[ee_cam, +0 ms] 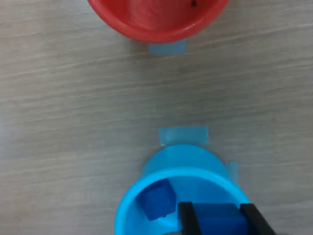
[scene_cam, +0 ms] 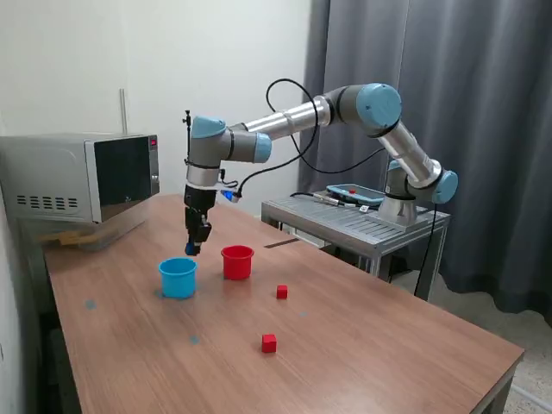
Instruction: Place red objects in the red bin, and blue objects in the blue bin.
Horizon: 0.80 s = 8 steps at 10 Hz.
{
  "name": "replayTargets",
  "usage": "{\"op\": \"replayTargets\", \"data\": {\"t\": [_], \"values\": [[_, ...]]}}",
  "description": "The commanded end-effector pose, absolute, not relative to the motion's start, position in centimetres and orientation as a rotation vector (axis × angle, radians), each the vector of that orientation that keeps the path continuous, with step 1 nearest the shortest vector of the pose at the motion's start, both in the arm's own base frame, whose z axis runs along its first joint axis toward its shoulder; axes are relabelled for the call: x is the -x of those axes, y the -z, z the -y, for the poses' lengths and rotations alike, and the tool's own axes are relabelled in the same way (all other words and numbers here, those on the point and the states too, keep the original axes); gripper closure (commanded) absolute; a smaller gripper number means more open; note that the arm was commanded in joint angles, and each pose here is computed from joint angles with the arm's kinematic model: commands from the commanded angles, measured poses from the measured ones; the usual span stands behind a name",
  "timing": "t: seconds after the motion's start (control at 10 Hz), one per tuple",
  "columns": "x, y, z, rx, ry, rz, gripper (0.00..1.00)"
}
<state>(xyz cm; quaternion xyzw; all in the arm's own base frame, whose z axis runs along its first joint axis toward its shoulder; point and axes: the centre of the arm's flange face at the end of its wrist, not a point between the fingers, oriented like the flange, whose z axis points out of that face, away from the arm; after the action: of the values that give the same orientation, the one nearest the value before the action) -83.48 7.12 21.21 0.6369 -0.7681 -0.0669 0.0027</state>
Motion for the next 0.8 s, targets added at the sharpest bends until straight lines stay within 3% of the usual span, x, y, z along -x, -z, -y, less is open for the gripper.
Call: {"op": "replayTargets", "data": {"t": [0.0,0.3,0.4,0.7], "values": [[84.0,-20.1,-7.0,-2.002,0.202,2.407,1.0],[84.5,-19.4,-7.0,-2.003,0.197,2.404,1.0],[84.5,-19.2,-6.8,-2.005,0.198,2.404,0.0],[84.5,-19.1,-6.9,-2.007,0.2,2.406,0.0]]}}
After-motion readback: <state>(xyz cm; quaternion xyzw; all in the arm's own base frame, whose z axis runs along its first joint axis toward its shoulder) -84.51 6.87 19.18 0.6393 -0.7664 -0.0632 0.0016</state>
